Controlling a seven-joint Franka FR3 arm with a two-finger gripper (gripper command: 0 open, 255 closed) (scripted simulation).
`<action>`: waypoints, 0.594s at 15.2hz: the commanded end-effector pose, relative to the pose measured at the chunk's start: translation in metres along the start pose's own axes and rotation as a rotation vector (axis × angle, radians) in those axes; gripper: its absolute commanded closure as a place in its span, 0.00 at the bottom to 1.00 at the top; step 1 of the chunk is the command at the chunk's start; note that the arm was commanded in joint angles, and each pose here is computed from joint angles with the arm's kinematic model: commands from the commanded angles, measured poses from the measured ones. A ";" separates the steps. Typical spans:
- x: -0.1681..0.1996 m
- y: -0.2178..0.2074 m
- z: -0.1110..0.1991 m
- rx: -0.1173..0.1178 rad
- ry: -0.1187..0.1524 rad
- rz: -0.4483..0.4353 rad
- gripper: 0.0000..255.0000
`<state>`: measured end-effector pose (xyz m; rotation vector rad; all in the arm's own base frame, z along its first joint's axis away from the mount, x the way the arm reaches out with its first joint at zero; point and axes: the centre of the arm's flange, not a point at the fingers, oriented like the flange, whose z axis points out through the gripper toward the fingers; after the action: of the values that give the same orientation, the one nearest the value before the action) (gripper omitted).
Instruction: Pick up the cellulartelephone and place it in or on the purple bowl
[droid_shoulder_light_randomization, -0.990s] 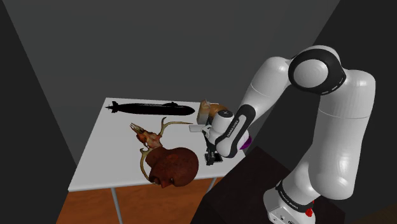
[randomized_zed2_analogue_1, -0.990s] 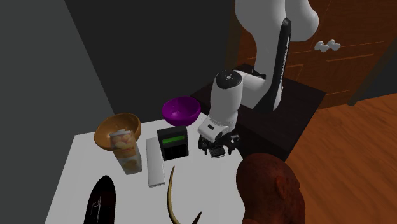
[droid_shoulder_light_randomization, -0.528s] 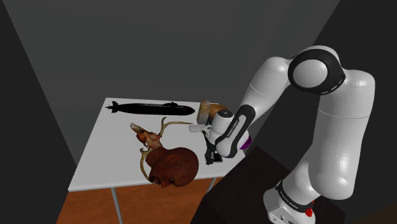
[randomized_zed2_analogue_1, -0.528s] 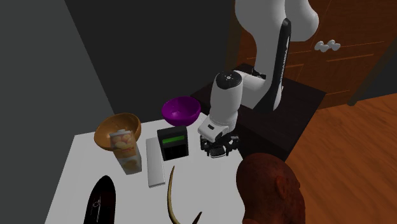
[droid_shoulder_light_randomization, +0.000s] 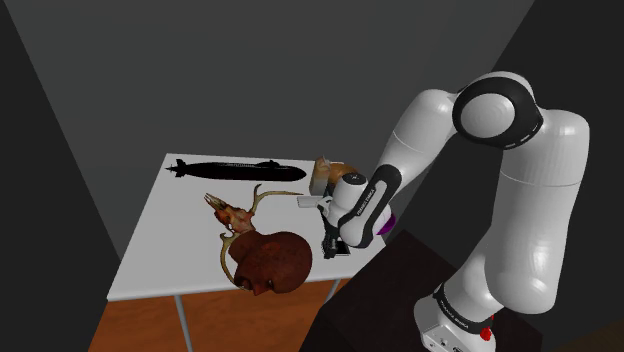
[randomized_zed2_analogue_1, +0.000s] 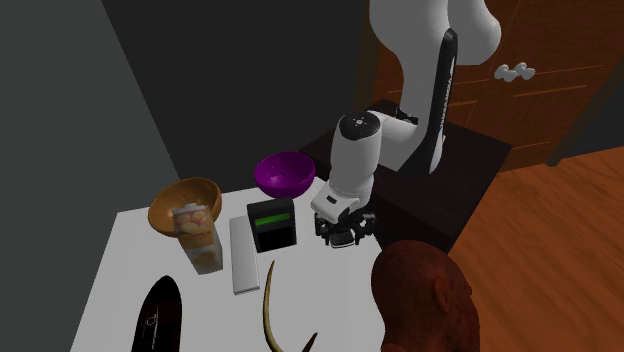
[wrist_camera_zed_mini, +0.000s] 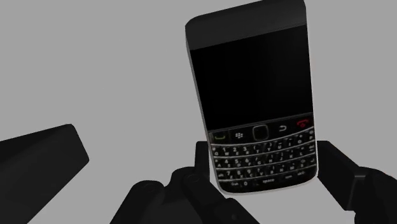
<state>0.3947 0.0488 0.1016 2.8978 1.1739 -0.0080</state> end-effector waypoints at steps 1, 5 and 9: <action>0.000 0.000 -0.005 0.000 0.000 0.000 1.00; 0.000 0.000 -0.026 0.000 0.000 0.000 1.00; -0.001 0.001 -0.047 0.000 0.000 0.000 1.00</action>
<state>0.3945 0.0491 0.1429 2.8977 1.1740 -0.0077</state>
